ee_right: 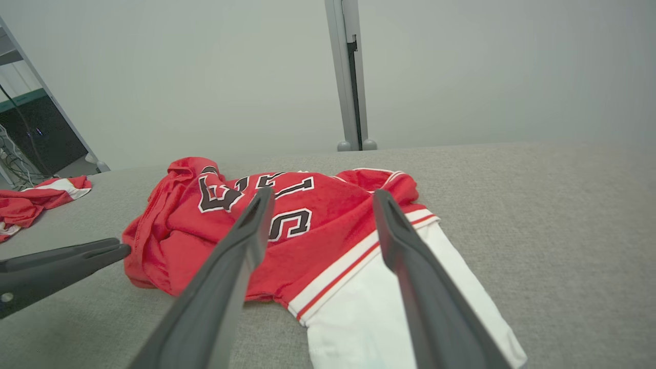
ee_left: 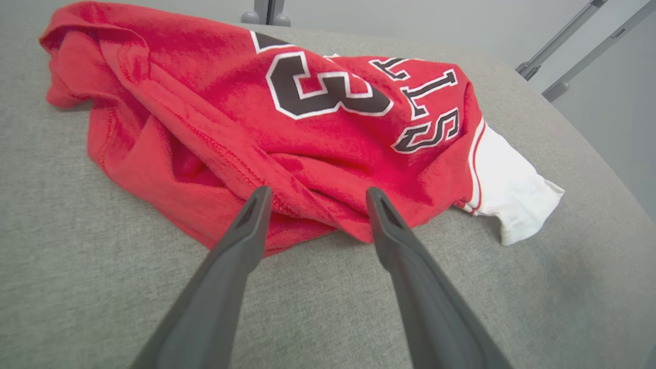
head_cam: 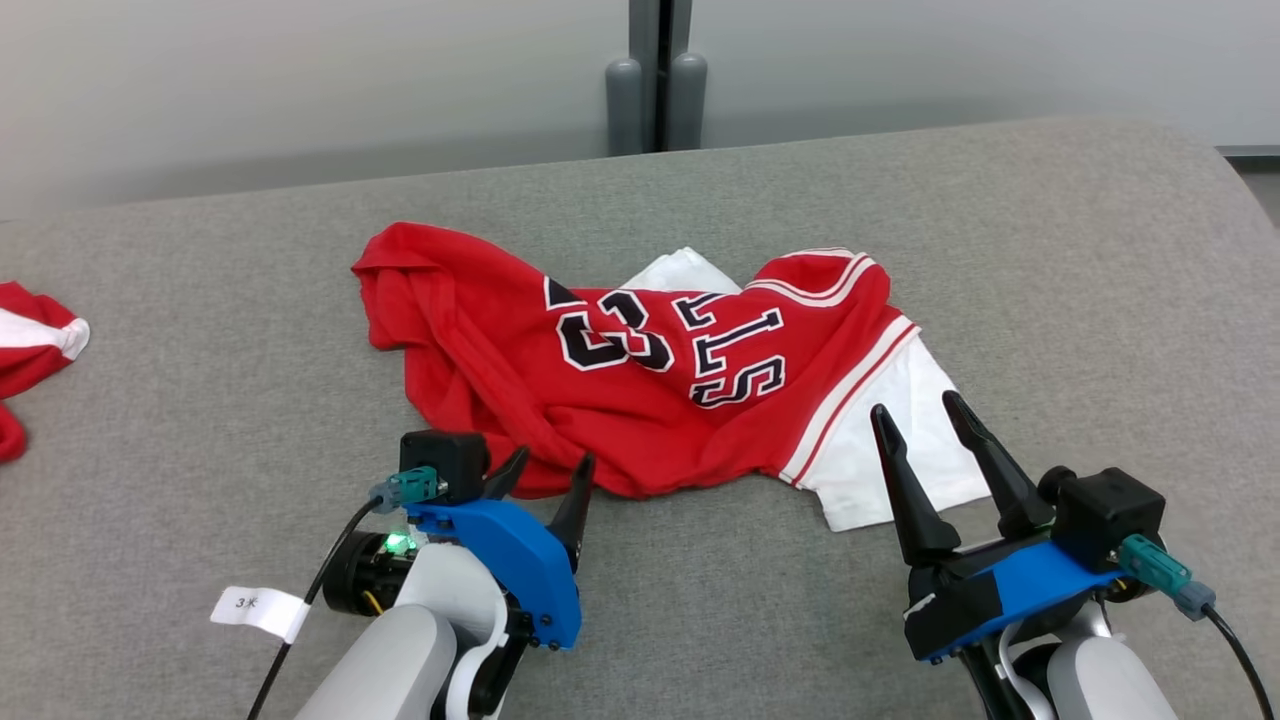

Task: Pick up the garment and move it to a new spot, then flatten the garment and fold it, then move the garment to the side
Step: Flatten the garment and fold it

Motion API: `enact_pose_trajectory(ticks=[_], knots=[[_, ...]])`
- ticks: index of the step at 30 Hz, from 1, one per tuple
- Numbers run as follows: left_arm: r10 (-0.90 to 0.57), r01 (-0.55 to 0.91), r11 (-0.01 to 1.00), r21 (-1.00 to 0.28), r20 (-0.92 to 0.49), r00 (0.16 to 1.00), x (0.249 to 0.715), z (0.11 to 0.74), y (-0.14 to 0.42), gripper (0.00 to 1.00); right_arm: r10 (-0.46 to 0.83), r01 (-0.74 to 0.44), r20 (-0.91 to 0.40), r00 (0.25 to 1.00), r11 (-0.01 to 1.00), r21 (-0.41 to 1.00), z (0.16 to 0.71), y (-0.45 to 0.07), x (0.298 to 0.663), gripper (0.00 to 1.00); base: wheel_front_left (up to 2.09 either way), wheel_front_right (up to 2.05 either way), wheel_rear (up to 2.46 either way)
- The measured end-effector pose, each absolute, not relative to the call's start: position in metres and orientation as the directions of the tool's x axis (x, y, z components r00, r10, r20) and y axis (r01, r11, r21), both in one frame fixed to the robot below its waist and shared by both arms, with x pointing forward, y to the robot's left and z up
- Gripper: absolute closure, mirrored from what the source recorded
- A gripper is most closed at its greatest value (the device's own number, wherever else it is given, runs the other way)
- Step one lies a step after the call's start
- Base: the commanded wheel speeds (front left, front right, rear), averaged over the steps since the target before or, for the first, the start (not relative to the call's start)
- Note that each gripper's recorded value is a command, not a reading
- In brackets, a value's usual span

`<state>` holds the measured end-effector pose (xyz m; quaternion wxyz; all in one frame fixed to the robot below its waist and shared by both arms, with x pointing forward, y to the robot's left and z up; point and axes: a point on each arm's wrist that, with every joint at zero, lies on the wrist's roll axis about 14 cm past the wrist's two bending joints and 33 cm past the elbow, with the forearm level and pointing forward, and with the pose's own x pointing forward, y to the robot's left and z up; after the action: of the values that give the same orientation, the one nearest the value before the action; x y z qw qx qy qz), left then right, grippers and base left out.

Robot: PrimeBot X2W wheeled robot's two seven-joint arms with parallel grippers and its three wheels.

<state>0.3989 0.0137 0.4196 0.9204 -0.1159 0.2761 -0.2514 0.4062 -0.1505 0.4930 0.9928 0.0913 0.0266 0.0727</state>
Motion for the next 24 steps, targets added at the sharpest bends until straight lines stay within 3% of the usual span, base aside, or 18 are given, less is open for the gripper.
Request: enact_pose_trajectory(ticks=[10, 11, 13, 24], knots=[[-0.492, 0.307, 0.865, -0.397, -0.551, 0.674, 0.395, 0.392, 0.006, 0.0, 0.115, -0.105, -0.046, 0.992, 0.976, 0.19, 0.49, -0.162, 0.401, 0.0, 0.0, 0.0, 0.0], [-0.48, 0.294, 0.872, -0.391, -0.564, 0.672, 0.396, 0.388, 0.008, 0.15, 0.116, -0.104, -0.049, 0.992, 0.976, 0.191, 0.489, -0.162, 0.401, 0.0, 0.0, 0.0, 0.0], [-0.456, 0.276, 0.885, -0.374, -0.58, 0.675, 0.398, 0.381, 0.013, 1.0, 0.112, -0.099, -0.053, 0.992, 0.975, 0.197, 0.488, -0.163, 0.4, 0.0, 0.0, 0.0, 0.0], [-0.484, 0.279, 0.856, -0.436, -0.484, 0.729, 0.42, 0.398, 0.01, 1.0, 0.102, -0.088, -0.06, 0.993, 0.975, 0.206, 0.482, -0.166, 0.404, 0.0, 0.0, 0.0, 0.0]])
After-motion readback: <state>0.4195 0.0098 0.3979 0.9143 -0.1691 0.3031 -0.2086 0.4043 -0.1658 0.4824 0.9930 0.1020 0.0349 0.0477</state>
